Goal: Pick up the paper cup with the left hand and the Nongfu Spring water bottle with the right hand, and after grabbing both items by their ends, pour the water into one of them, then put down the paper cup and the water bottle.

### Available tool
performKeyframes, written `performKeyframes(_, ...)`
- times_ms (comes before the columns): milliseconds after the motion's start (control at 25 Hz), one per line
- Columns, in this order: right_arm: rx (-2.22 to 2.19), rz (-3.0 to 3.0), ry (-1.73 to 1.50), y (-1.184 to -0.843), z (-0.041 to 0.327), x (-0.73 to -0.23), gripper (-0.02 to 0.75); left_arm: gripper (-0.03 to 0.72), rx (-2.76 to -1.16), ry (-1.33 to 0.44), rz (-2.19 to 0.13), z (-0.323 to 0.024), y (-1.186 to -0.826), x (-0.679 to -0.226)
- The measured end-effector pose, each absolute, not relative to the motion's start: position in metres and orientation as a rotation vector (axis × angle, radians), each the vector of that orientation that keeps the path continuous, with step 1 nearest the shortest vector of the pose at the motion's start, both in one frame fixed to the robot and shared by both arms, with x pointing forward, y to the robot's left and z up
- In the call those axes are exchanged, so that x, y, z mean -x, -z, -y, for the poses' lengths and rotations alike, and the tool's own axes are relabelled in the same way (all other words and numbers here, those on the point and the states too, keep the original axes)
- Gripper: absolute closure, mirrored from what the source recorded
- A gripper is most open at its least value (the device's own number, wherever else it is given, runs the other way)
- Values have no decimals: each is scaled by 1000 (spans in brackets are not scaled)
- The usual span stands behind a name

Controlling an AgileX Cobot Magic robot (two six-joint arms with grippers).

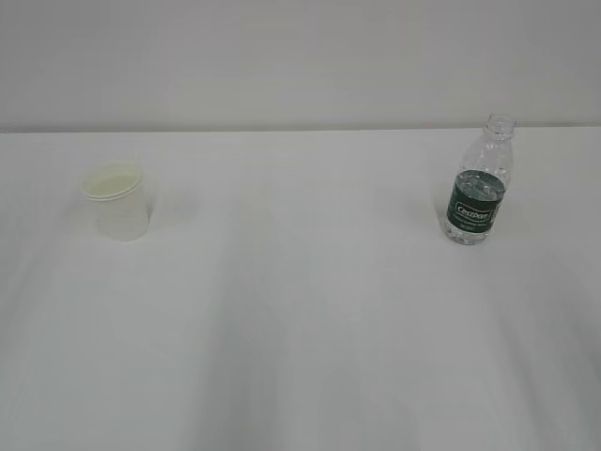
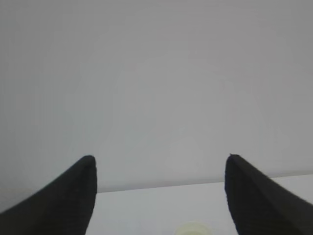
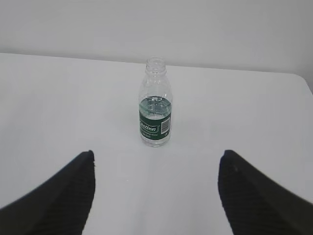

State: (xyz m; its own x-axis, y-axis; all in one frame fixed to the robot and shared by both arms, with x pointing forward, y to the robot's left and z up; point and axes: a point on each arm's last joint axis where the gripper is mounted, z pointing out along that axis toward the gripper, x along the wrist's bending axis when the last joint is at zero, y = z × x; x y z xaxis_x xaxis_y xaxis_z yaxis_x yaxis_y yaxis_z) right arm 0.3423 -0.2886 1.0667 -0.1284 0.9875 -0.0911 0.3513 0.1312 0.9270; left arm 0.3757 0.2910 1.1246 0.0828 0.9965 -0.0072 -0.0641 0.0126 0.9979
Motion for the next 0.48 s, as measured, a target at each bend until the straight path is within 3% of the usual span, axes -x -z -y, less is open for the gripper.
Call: performKeyframes(480, -1341, -1614, -1000, -1089, 292, -312, 150, 111, -1200, -1191, -1257, -304, -1121, -316)
